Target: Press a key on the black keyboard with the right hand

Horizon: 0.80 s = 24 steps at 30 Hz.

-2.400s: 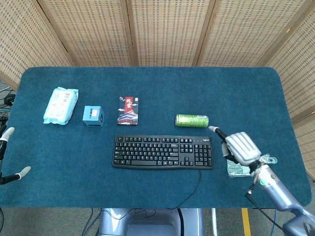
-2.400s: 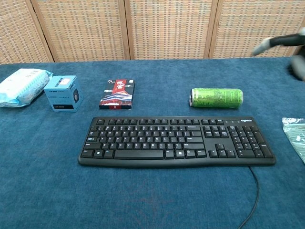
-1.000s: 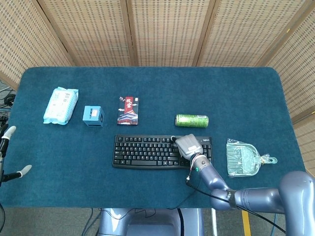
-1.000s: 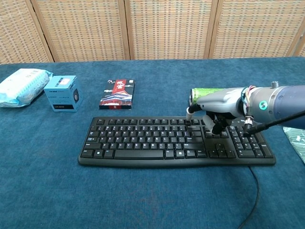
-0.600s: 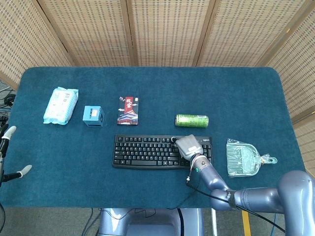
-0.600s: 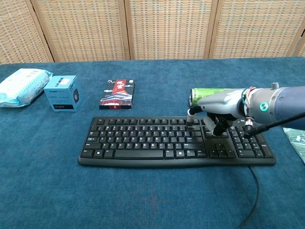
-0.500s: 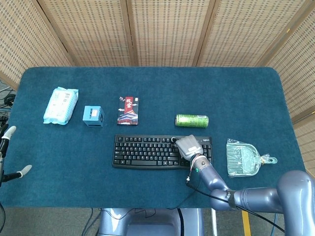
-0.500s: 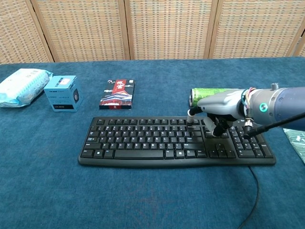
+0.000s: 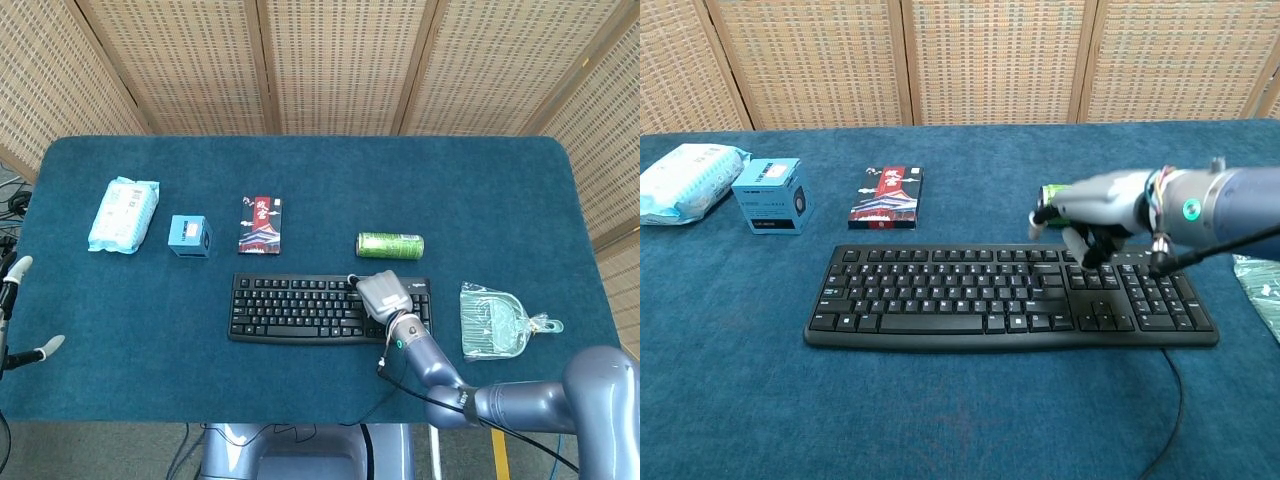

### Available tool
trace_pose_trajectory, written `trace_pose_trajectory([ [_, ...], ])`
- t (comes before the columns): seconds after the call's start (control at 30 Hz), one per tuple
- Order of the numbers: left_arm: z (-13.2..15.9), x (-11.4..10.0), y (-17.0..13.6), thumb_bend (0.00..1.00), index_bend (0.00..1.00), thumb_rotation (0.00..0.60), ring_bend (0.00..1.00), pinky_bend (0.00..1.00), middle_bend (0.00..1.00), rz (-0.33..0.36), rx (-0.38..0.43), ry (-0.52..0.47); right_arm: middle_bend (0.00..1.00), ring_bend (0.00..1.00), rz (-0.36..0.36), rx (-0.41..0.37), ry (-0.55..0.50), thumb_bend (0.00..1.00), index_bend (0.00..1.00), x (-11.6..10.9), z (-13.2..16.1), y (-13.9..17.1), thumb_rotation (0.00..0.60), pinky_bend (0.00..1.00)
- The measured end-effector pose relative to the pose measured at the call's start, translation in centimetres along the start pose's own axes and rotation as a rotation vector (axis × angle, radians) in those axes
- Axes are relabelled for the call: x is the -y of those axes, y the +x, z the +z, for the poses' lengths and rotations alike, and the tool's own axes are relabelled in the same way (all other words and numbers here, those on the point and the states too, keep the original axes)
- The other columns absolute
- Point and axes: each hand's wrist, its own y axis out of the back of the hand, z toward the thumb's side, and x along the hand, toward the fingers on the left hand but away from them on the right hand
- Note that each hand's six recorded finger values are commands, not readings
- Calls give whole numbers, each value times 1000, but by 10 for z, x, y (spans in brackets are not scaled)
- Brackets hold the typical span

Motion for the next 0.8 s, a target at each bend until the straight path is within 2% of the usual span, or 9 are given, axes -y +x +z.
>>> trace_pose_trajectory([
  [0.33,-1,-1,-2,0,0,600,0,0,0,2,4,-5,811,1000,-234,-36,-74,1000,209,-77,-7,31,600,1000],
  [0.4,-1,-1,-2,0,0,600,0,0,0,2,4,-7,769,993,-283,-35,-81,1000,210,-86,-13,37,600,1000],
  [0.47,-2,-2,-3,0,0,600,0,0,0,3,6,-11,675,908,-349,-33,-91,908,210,-96,-21,46,600,973],
  [0.5,-2,-2,-3,0,0,600,0,0,0,5,8,-13,585,774,-380,-32,-98,765,199,-99,-26,51,600,864],
  [0.53,-3,-2,-4,0,0,600,0,0,0,7,11,-14,471,577,-414,-31,-106,564,176,-102,-31,55,600,690],
  [0.6,-4,-2,-4,0,0,600,0,0,0,12,19,-13,274,231,-496,-29,-127,269,127,-106,-47,68,600,370],
  [0.63,-5,-1,-5,0,0,600,0,0,0,13,23,-12,174,94,-529,-27,-137,141,107,-105,-56,74,600,247],
  [0.7,-6,3,-6,0,0,600,0,0,0,14,36,-6,57,4,-585,1,-169,25,91,-94,-87,93,600,130],
  [0.8,-8,11,-8,0,0,600,0,0,0,15,54,0,0,0,-626,77,-229,0,47,-64,-139,126,600,33],
])
